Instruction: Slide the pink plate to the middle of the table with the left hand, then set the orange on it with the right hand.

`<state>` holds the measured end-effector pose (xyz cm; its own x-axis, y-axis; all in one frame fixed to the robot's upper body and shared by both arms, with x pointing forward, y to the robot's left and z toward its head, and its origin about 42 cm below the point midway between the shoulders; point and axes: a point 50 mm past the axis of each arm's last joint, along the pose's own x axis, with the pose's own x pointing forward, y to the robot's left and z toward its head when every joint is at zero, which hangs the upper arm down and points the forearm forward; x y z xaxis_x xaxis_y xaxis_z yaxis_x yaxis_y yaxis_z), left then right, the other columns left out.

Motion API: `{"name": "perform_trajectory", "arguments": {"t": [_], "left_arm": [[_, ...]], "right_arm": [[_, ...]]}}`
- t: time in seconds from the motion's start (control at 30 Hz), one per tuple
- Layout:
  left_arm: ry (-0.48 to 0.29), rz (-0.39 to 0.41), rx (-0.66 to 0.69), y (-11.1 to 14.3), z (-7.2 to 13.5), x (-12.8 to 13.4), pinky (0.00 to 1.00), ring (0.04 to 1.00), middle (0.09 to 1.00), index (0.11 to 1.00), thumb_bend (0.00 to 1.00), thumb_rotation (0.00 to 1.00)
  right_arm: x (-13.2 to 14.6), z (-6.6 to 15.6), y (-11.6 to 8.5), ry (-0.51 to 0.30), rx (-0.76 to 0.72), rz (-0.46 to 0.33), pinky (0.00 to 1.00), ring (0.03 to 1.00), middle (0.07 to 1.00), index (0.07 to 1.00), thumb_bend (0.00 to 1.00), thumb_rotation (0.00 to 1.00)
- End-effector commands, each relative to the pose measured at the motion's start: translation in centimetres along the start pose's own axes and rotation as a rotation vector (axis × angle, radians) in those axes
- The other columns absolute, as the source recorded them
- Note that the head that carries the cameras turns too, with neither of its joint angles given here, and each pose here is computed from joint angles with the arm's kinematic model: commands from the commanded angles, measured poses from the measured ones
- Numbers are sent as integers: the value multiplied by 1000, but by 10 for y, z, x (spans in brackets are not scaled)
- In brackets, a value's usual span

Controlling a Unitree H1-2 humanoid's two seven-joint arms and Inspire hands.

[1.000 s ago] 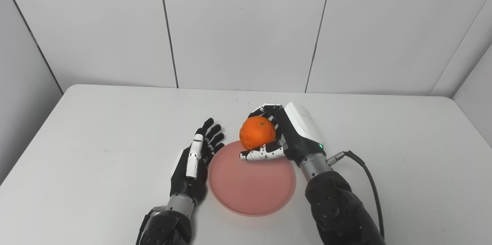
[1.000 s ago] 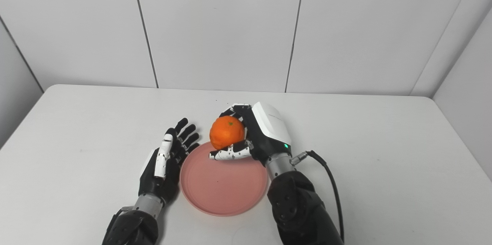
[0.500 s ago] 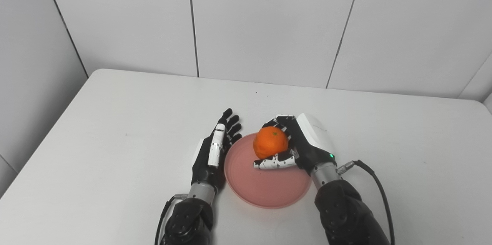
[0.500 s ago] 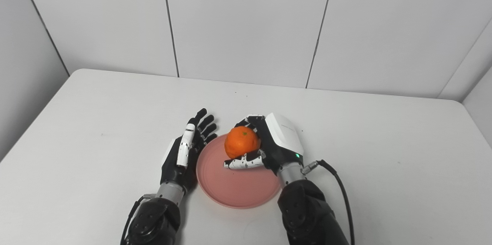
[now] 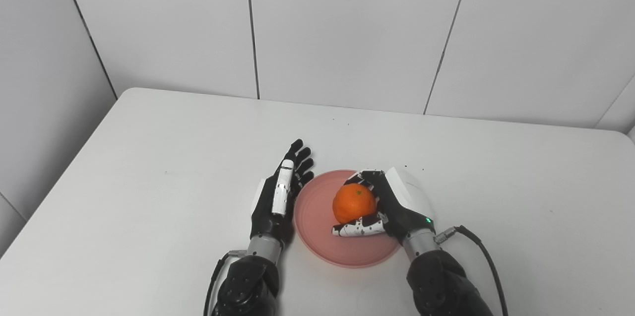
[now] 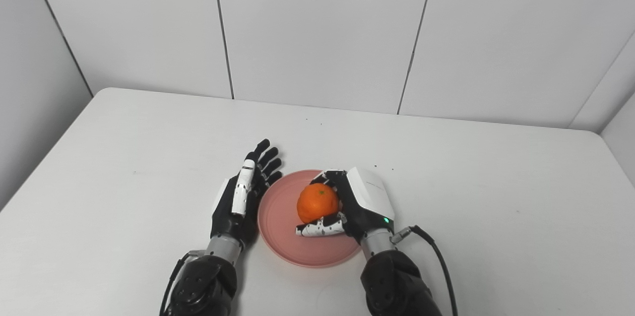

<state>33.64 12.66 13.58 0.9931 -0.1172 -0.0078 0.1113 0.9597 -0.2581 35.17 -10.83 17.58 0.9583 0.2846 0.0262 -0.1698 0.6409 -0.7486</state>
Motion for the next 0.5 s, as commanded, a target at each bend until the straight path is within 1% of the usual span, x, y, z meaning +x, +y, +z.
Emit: {"name": "perform_trajectory", "arguments": {"t": [0.0,0.2,0.33,0.4,0.43,0.47], "left_arm": [[56,34,-11,1,-15,-7,923,933,937,918,392,1000],[58,33,-13,-1,-16,-9,918,931,936,919,400,1000],[60,32,-18,-2,-16,-10,921,931,936,922,393,1000],[58,32,-21,-3,-16,-10,923,933,937,924,390,1000],[57,32,-21,-3,-16,-10,918,931,935,923,394,1000],[58,34,-23,-3,-16,-10,918,930,935,924,395,1000]], "right_arm": [[5,9,-7,-73,0,-38,237,325,437,487,517,129],[4,5,-4,-78,-10,-35,246,337,446,487,517,129],[3,4,-4,-78,-19,-33,240,326,439,488,517,129],[2,4,-5,-79,-22,-34,252,342,454,488,518,131],[2,4,-5,-81,-23,-35,290,382,481,488,518,133],[2,4,-5,-85,-26,-31,296,388,485,488,518,133]]}}
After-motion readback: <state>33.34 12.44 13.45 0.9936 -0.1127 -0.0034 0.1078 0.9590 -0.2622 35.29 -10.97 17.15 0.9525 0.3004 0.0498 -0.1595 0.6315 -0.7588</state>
